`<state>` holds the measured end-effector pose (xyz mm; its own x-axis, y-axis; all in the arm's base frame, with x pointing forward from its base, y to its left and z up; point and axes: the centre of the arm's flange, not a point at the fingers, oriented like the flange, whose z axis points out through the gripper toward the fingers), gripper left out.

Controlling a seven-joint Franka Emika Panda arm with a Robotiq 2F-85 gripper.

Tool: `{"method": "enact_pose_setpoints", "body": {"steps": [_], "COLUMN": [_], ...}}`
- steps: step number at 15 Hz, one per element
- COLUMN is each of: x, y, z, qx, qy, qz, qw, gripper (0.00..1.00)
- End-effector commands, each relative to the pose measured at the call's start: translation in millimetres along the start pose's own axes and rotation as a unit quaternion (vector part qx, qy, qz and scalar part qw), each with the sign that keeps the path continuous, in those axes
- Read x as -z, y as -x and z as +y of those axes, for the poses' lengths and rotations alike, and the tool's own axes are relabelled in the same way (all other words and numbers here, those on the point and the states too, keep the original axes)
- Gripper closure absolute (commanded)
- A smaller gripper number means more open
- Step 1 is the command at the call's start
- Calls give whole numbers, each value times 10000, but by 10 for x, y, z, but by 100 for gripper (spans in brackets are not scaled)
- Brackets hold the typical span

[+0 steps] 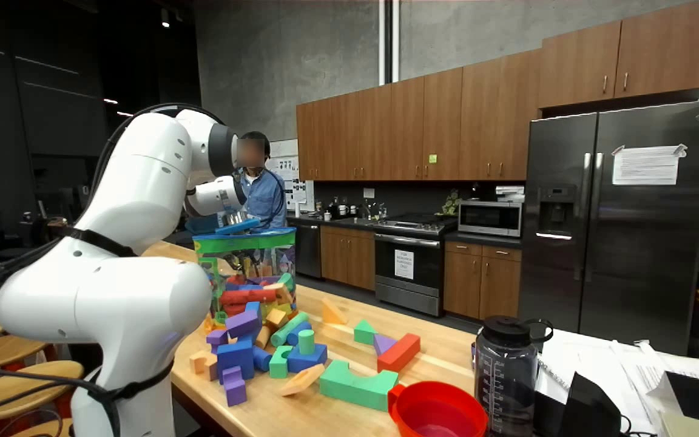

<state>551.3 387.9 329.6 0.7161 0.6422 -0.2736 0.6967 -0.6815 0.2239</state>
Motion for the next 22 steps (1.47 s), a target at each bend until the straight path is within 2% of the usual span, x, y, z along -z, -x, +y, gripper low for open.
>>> {"method": "enact_pose_setpoints", "body": {"steps": [1, 2, 4, 14, 17, 22], "x": [64, 79, 99, 215, 299, 569], "y": [-58, -64, -75, -162, -192, -220], "z": [6, 3, -1, 47, 89, 293], "qx": [-87, -104, -136, -362, -599, -1081], "qy": [173, 196, 242, 353, 119, 373], "qz": [-128, -142, -162, -114, 87, 402], "qw": [9997, 9997, 9995, 9987, 9981, 9926], "gripper": [91, 98, 100, 99, 99, 99]}}
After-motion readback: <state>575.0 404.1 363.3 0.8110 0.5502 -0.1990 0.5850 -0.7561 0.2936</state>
